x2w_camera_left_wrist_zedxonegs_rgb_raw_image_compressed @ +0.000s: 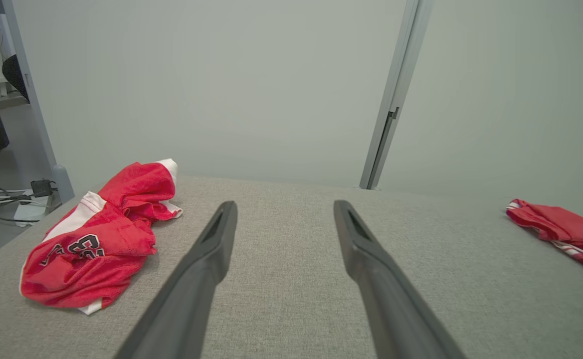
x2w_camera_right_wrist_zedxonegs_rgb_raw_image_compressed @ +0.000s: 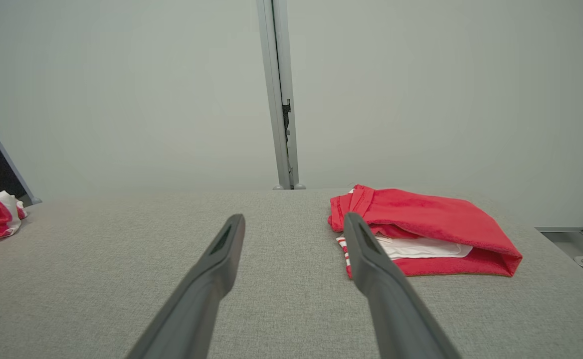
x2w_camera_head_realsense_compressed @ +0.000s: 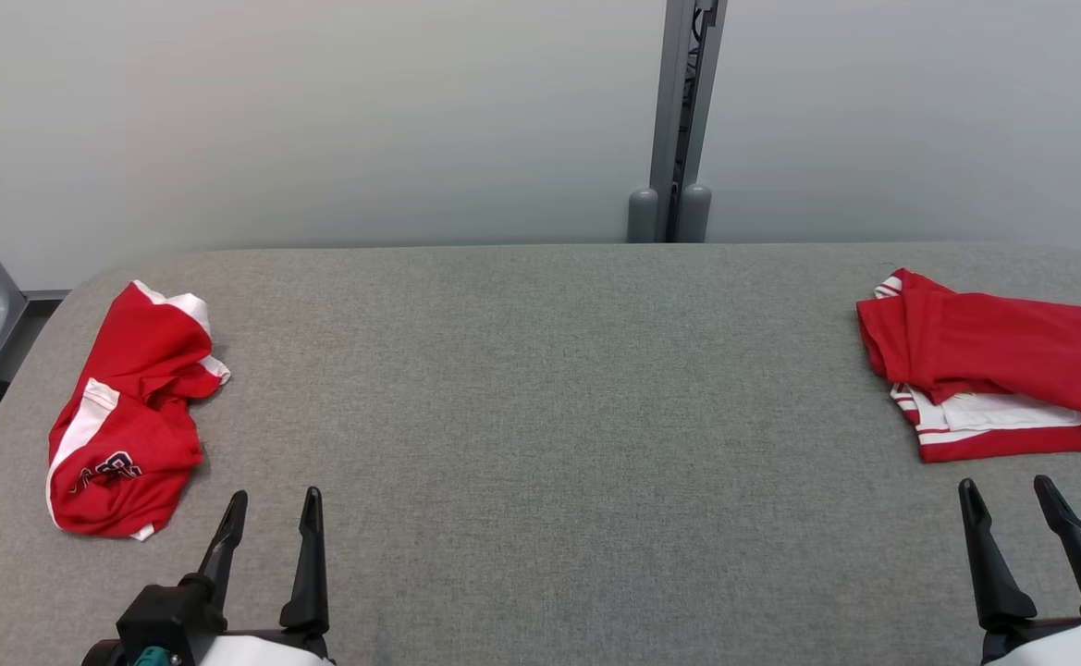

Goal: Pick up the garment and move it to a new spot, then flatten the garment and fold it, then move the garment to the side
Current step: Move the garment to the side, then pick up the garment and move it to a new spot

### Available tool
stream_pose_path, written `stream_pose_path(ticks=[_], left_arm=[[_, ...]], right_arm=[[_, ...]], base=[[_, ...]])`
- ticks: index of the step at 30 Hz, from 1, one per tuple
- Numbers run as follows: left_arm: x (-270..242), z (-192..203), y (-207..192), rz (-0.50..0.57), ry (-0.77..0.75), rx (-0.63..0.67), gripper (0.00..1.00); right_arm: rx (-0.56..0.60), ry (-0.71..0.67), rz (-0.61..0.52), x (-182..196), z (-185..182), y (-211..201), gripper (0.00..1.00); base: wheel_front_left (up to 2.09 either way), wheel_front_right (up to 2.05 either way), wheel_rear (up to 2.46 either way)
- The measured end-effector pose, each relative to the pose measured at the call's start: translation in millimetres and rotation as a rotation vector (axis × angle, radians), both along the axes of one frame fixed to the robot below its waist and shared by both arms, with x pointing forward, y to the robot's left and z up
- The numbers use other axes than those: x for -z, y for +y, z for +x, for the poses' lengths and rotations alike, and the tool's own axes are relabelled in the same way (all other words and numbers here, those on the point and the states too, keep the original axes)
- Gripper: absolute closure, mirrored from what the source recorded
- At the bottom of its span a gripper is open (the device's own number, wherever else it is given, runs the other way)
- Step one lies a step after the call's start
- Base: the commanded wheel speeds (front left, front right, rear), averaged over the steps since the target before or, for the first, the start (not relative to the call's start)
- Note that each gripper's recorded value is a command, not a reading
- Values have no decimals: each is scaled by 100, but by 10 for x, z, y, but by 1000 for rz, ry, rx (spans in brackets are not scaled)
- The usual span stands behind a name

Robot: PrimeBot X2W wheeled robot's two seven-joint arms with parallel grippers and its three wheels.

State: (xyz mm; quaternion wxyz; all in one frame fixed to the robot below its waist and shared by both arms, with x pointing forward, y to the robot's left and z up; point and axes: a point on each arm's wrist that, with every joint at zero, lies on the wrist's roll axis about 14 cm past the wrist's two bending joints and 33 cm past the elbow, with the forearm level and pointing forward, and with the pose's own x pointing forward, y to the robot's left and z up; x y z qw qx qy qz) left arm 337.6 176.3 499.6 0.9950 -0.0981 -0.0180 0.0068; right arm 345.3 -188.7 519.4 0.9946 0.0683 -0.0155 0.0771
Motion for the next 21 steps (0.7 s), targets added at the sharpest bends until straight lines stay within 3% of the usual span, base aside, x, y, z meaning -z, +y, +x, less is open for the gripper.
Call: stream_pose_path(ticks=[21], left_arm=[[5, -22, 9, 0, -8, -2, 0]], right_arm=[[-32, -7, 11, -8, 49, 164, 0]], base=[[0, 0, 0]])
